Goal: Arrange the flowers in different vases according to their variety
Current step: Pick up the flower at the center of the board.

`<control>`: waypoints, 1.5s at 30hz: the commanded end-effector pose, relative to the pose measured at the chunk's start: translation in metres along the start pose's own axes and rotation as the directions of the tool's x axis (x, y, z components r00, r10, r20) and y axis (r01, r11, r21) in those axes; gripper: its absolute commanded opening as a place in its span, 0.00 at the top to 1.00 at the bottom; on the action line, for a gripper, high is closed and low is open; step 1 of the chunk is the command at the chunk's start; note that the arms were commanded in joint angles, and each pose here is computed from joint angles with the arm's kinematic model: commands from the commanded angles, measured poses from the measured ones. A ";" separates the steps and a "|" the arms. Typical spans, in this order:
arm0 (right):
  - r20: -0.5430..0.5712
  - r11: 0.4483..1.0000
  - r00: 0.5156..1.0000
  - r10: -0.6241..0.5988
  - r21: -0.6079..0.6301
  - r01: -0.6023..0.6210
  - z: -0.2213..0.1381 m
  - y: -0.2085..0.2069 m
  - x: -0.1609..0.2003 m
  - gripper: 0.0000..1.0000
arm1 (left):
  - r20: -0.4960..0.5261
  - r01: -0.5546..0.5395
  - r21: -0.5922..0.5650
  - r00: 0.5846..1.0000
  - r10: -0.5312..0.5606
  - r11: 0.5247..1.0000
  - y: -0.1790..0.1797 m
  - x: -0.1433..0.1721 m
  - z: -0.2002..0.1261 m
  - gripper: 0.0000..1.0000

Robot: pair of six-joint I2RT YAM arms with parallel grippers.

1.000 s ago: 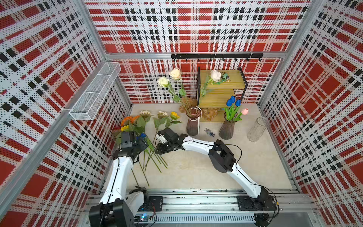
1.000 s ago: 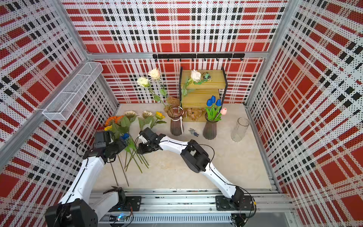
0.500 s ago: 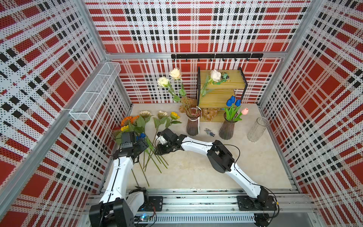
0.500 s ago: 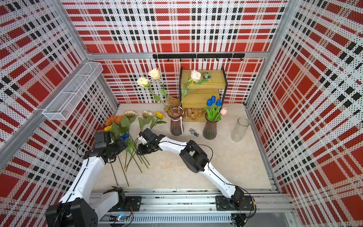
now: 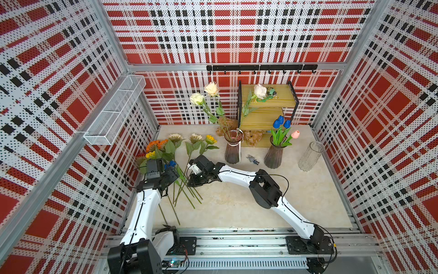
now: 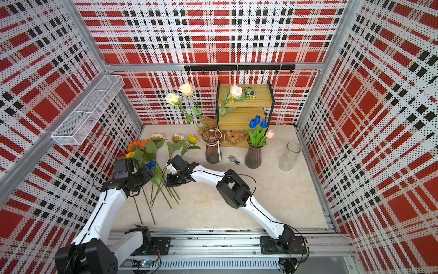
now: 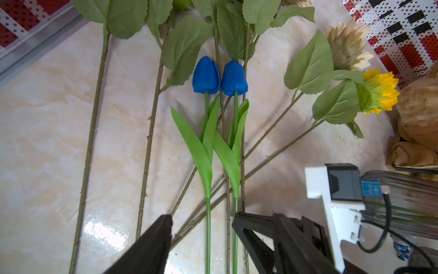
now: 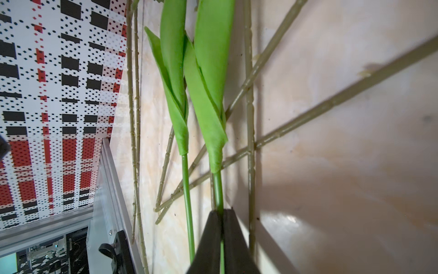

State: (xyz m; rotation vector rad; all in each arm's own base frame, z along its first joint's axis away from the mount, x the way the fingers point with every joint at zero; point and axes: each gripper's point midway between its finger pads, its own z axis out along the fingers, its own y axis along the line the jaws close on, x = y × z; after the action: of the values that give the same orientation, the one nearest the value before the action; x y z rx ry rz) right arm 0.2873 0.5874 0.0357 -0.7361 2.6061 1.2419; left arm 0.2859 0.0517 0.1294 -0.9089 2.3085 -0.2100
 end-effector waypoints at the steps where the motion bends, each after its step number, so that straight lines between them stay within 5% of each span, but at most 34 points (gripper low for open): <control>1: 0.003 1.000 1.000 0.009 0.007 -0.009 0.001 -0.004 -0.003 0.99 | 0.008 -0.003 -0.007 1.000 0.003 1.000 0.004 -0.001 0.004 0.28; 25: 0.328 0.994 0.938 -0.110 0.051 0.098 -0.146 0.074 -0.074 1.00 | -0.001 -0.005 0.025 1.000 0.005 1.000 -0.001 0.002 0.000 0.32; 45: 0.645 0.916 0.666 -0.374 0.370 0.156 -0.373 0.105 -0.101 1.00 | -0.265 -0.025 0.037 0.964 0.034 0.999 -0.016 0.065 0.042 0.44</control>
State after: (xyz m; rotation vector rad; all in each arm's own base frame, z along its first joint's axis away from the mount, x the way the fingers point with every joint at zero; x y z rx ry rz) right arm 0.3345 0.4241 0.3630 -0.4812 1.9394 0.9146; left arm 0.2849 0.0097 0.0794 -0.8750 2.5282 -0.3510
